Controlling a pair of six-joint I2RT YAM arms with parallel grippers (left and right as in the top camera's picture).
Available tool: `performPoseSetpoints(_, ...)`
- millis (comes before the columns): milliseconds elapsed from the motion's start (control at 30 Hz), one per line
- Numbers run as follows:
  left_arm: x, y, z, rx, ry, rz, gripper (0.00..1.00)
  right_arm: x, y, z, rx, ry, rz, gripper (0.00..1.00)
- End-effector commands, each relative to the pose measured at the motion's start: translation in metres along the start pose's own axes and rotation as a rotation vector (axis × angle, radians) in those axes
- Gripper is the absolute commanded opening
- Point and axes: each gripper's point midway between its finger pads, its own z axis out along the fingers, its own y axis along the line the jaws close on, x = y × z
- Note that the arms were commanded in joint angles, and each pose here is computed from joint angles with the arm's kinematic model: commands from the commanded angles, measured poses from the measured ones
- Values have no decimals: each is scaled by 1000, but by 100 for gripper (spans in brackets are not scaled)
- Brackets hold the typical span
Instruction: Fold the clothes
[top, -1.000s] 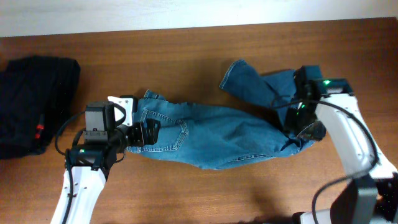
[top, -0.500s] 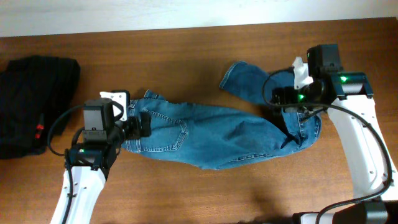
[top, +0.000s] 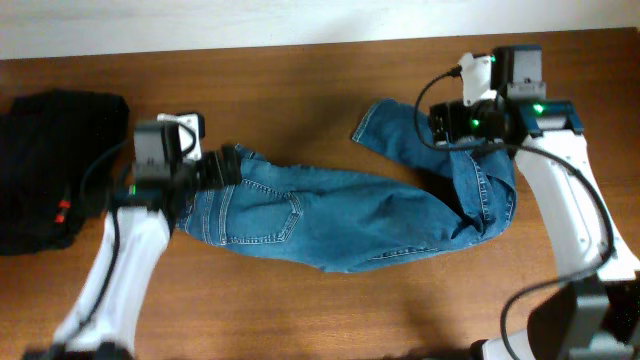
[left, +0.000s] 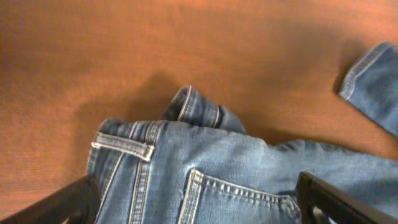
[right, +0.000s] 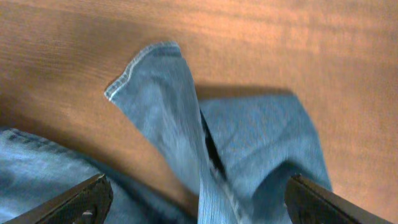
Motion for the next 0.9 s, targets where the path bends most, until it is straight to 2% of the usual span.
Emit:
performPoseSetpoints(0, -33, -8, 7, 26, 26, -14, 99, -29, 5, 7, 15, -36, -127, 93)
performPoseSetpoints(233, -52, 0, 43, -20, 164, -21, 99, -50, 10, 63, 47, 17, -230, 94)
performPoseSetpoints(367, -46, 21, 66, -115, 211, -23, 99, -48, 8, 96, 42, 51, -242, 96)
performPoseSetpoints(500, -34, 33, 82, -145, 254, -34, 99, -40, 6, 121, 35, 75, -287, 97)
performPoseSetpoints(733, -26, 39, 95, -149, 283, -35, 100, -50, 8, 136, 25, 27, -337, 99)
performPoseSetpoints(867, -25, 39, 95, -150, 286, -35, 99, -53, 30, 136, -72, -6, -345, 99)
